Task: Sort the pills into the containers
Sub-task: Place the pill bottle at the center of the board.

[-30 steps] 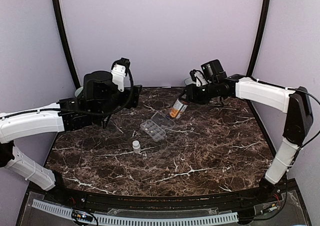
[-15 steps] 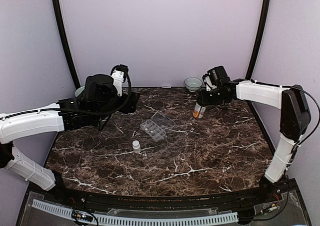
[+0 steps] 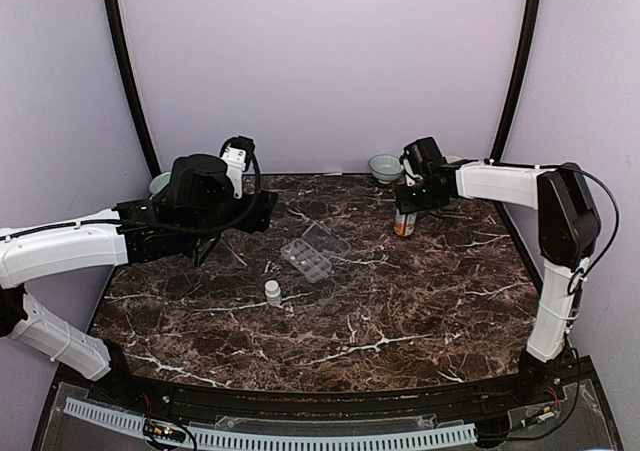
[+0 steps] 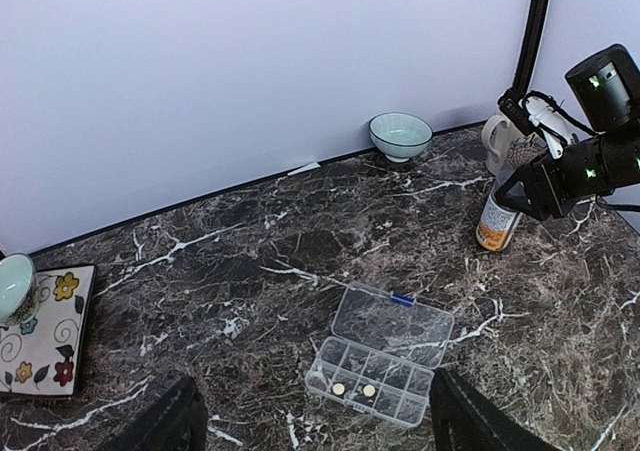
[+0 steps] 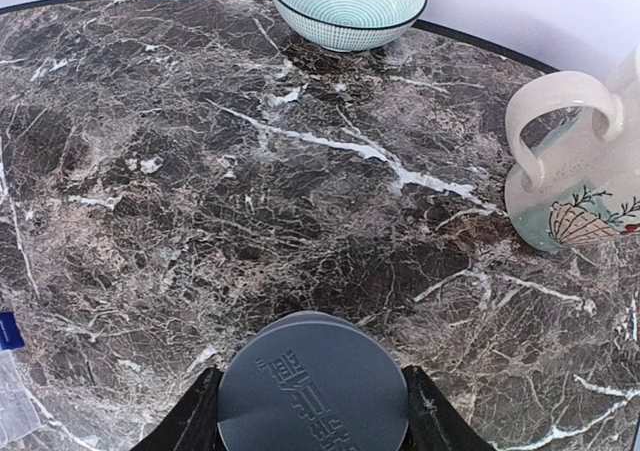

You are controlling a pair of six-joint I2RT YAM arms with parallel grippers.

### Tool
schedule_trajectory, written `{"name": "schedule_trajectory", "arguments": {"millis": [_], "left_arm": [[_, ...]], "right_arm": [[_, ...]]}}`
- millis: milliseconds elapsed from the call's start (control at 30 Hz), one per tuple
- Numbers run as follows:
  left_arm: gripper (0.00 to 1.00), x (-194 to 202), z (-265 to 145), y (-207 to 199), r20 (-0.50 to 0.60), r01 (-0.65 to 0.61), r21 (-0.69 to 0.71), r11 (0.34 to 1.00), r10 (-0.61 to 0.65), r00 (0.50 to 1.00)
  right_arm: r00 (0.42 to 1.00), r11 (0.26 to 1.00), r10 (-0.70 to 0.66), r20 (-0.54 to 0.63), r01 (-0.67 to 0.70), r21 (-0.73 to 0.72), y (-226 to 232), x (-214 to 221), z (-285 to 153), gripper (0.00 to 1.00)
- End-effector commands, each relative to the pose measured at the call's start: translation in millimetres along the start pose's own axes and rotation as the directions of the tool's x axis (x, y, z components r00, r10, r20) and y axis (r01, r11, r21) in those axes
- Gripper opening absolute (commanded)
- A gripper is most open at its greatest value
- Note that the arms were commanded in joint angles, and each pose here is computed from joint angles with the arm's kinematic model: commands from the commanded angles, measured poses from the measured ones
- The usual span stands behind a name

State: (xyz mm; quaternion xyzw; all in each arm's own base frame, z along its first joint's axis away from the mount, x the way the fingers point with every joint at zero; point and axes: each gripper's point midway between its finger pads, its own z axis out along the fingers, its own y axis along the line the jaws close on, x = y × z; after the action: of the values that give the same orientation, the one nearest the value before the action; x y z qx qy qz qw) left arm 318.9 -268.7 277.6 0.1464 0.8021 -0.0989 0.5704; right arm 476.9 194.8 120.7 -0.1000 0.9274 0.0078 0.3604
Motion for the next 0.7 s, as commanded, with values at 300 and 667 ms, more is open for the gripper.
{"name": "schedule_trajectory", "arguments": {"millis": [300,667], "left_arm": [[0.79,-3.7,-4.2,7.5,0.012,0.020,-0.002,1.000,-0.020,1.000],[0.79,-4.3,-0.6,6.6,0.010,0.018,0.005,1.000,-0.018,1.000]], "right_arm": [[1.000,1.000,0.010,0.029,-0.011,0.010,-3.1,-8.1,4.6,0.38],[0.999,0.999,0.031,0.011,-0.030,-0.025,0.3,-3.8,4.3,0.44]]}}
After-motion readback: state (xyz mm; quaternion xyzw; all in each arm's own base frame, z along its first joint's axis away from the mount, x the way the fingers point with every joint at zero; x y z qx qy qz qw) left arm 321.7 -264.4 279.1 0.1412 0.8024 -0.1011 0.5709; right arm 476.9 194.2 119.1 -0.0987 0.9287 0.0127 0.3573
